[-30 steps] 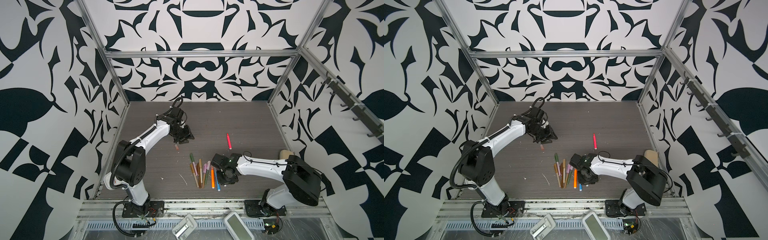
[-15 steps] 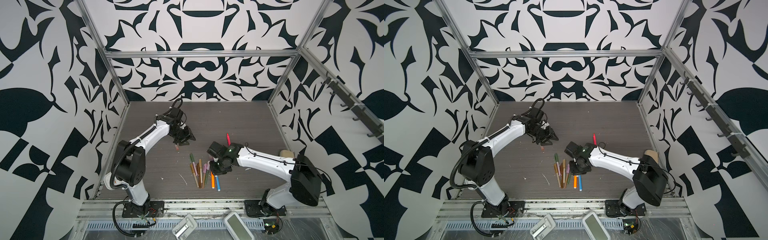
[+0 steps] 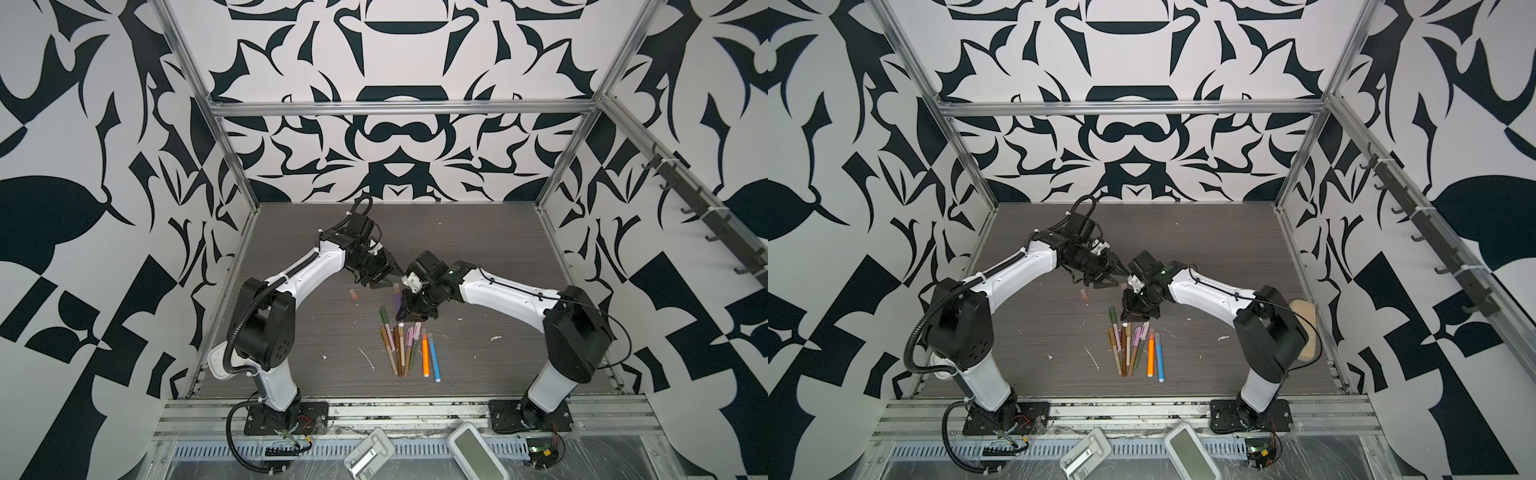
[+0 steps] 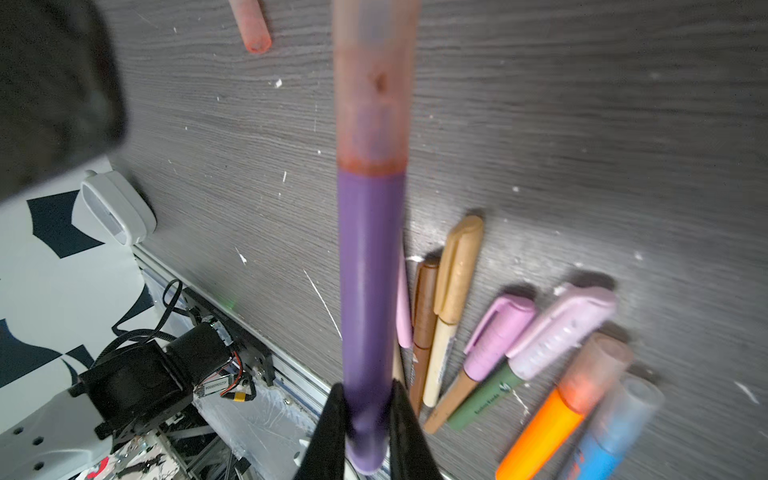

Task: Open the pen caps
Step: 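Lift the purple highlighter and bring its cap toward the left gripper, then close the left gripper on the purple highlighter's translucent cap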

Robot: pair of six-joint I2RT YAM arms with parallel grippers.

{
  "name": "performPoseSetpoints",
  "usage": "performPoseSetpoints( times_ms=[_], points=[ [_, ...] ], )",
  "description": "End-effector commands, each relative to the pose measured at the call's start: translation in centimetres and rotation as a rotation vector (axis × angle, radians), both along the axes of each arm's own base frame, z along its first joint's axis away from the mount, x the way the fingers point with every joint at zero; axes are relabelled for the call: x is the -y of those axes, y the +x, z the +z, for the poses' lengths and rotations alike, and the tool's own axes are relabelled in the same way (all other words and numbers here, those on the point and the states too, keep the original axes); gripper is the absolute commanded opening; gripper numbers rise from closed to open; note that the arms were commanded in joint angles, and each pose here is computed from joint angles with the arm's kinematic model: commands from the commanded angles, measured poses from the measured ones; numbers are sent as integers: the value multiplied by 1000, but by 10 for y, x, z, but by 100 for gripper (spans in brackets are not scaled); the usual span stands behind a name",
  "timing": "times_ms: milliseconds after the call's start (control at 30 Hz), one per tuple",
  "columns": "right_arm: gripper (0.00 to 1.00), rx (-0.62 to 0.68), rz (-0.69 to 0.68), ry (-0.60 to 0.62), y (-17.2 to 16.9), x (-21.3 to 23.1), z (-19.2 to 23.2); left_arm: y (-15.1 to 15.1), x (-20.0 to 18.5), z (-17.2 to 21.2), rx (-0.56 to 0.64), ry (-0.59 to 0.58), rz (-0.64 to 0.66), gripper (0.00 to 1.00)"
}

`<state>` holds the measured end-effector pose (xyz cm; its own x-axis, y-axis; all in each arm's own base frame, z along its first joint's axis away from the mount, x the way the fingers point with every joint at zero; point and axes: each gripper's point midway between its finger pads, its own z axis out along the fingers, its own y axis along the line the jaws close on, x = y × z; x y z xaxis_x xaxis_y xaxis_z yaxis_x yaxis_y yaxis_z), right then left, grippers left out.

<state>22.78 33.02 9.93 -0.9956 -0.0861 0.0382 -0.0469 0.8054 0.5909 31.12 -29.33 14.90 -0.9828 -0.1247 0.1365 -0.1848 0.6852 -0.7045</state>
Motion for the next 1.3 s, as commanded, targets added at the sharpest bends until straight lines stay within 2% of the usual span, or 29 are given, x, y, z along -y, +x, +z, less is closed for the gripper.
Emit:
performPoseSetpoints(
  times_ms=[0,233,400,767,1067,1167,1267],
  points=[
    [0,64,49,118,14,-27,34,-1,6,-9,-37,-6,-8,51],
    [0,69,18,67,20,-14,29,-1,-3,-20,-37,72,-37,52],
    [0,86,0,94,22,-6,39,0,-8,-24,-23,125,-57,53],
    [1,84,-25,113,5,13,45,6,-6,-29,-22,131,-58,53],
    [1,65,23,184,4,-1,56,9,-2,-29,-25,117,-49,53],
    [1,76,24,192,4,-1,60,8,-3,-28,-20,117,-48,46],
    [1,75,24,183,3,0,59,8,-2,-25,-12,107,-47,32]
  ],
)
